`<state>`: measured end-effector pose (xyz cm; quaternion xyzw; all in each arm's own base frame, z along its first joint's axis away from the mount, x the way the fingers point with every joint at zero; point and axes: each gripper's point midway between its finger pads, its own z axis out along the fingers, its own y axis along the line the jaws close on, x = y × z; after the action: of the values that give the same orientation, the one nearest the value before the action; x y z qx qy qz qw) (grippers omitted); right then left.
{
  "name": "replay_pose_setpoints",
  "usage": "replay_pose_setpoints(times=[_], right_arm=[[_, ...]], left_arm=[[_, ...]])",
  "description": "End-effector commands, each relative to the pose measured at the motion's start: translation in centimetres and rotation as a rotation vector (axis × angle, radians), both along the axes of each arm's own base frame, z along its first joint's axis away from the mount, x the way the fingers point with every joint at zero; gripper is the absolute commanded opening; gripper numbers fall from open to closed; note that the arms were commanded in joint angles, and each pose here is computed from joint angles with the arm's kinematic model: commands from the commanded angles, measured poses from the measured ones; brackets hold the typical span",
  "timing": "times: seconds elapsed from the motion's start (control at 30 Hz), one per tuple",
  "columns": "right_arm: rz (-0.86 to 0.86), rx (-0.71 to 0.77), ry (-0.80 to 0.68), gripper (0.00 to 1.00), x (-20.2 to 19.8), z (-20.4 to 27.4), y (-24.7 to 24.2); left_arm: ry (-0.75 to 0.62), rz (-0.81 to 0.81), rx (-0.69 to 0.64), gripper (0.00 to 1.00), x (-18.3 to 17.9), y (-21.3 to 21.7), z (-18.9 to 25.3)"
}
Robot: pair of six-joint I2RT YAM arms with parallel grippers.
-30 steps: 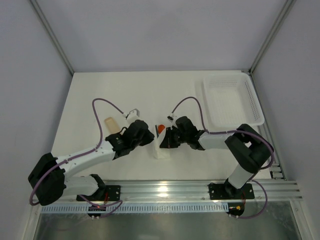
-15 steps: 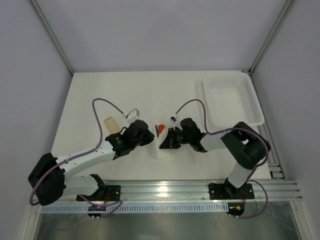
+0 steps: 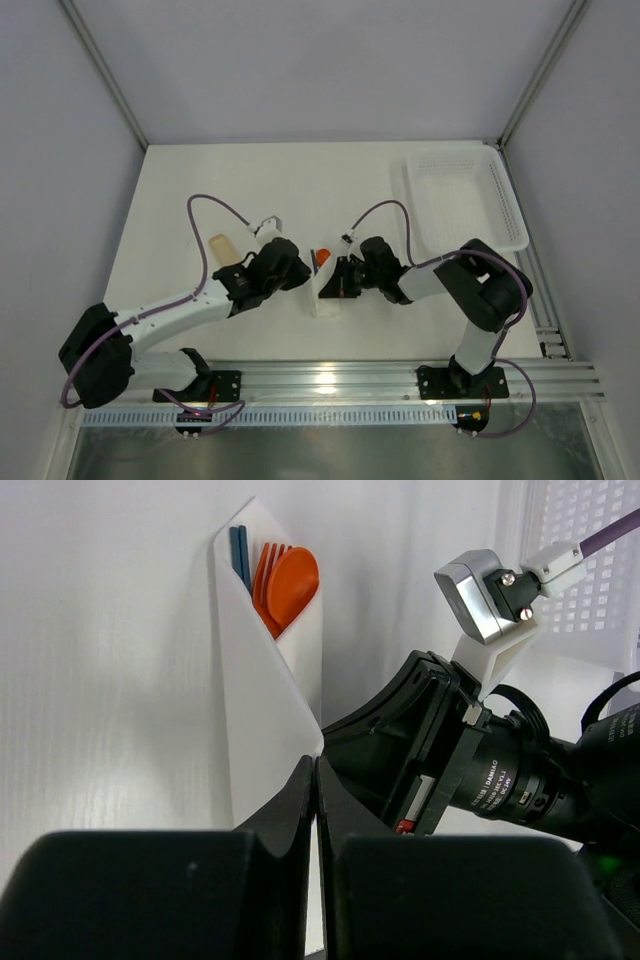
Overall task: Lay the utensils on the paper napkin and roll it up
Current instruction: Roll the napkin at the center of the board.
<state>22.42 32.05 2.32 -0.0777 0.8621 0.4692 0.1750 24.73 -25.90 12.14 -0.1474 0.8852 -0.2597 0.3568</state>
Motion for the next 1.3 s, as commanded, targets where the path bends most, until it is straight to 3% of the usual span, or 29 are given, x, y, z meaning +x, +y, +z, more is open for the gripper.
replay_pose_setpoints(times=[0.0, 0.7, 1.27], right_arm=[[-0.047, -0.093, 0.010, 0.04, 0.6, -2.4, -1.1], [-0.107, -0.186, 0.100, 0.04, 0.0, -5.5, -2.5], [-0.124, -0.193, 0.131, 0.03, -0.3, -6.3, -2.8]], left_arm=[[-0.054, -0.008, -0.039, 0.00, 1.2, -1.3, 2.6], [-0.029, -0.061, -0.106, 0.00, 2.2, -7.9, 1.7], [-0.028, -0.068, -0.127, 0.00, 2.5, -10.0, 1.2]])
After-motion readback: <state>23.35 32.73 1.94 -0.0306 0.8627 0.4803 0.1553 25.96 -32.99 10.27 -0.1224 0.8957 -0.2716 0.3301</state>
